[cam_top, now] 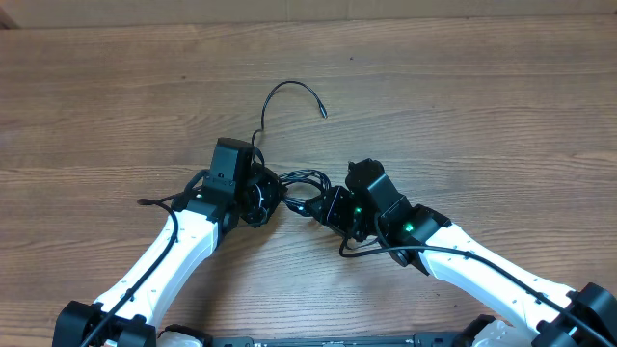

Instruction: Untangle cables

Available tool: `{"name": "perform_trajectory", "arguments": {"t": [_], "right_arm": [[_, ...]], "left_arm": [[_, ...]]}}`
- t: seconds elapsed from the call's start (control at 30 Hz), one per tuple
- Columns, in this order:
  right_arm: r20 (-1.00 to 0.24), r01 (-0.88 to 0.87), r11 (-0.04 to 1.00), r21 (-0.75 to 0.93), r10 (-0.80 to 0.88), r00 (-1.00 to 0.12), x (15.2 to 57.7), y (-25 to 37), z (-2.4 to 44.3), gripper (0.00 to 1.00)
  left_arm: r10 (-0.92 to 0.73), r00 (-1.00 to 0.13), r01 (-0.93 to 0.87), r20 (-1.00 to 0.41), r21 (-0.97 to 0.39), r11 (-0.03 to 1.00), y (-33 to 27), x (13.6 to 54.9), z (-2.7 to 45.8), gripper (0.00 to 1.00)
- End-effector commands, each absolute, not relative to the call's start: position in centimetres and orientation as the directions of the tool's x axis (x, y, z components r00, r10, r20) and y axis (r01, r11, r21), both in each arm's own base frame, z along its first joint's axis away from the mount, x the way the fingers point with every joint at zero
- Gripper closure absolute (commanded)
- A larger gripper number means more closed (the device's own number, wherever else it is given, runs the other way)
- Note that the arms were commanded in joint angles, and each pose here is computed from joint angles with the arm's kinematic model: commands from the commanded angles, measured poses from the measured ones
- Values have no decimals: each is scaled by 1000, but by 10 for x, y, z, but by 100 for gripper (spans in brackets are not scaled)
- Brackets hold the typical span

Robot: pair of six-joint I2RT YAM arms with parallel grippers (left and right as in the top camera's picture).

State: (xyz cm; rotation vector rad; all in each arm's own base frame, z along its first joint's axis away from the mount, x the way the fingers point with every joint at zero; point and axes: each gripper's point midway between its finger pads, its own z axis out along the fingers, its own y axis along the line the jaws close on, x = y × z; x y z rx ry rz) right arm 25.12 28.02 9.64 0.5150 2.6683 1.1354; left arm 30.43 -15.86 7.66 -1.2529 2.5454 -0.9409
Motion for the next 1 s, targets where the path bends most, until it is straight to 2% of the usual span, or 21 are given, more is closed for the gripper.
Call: {"name": "perform_trajectory", "arguments": {"t": [0.0,0.27,0.43,0.53,0.73,0.97], "right_arm": [[-56,246,645,723,410,-910,255,280,96,73],[-64,261,661,704,425,-903,256,275,92,96],[-46,296,693,658,429,-902,249,266,81,96],[-43,323,718,617,440,-897,244,257,73,96],[-77,345,743,574,468,-880,247,245,66,96],[-102,356,755,551,484,-869,249,238,63,96]], "left_arm": [[-728,-670,-629,141,-628,458,-167,307,89,96],[-690,-697,-622,195,-643,447,-177,301,94,96],[-685,-700,-618,200,-650,442,-179,301,95,96],[-663,-704,-625,254,-665,408,-187,299,101,96],[-579,-758,-579,298,-716,390,-202,295,115,96],[-574,-769,-564,282,-723,400,-202,296,115,96]]}}
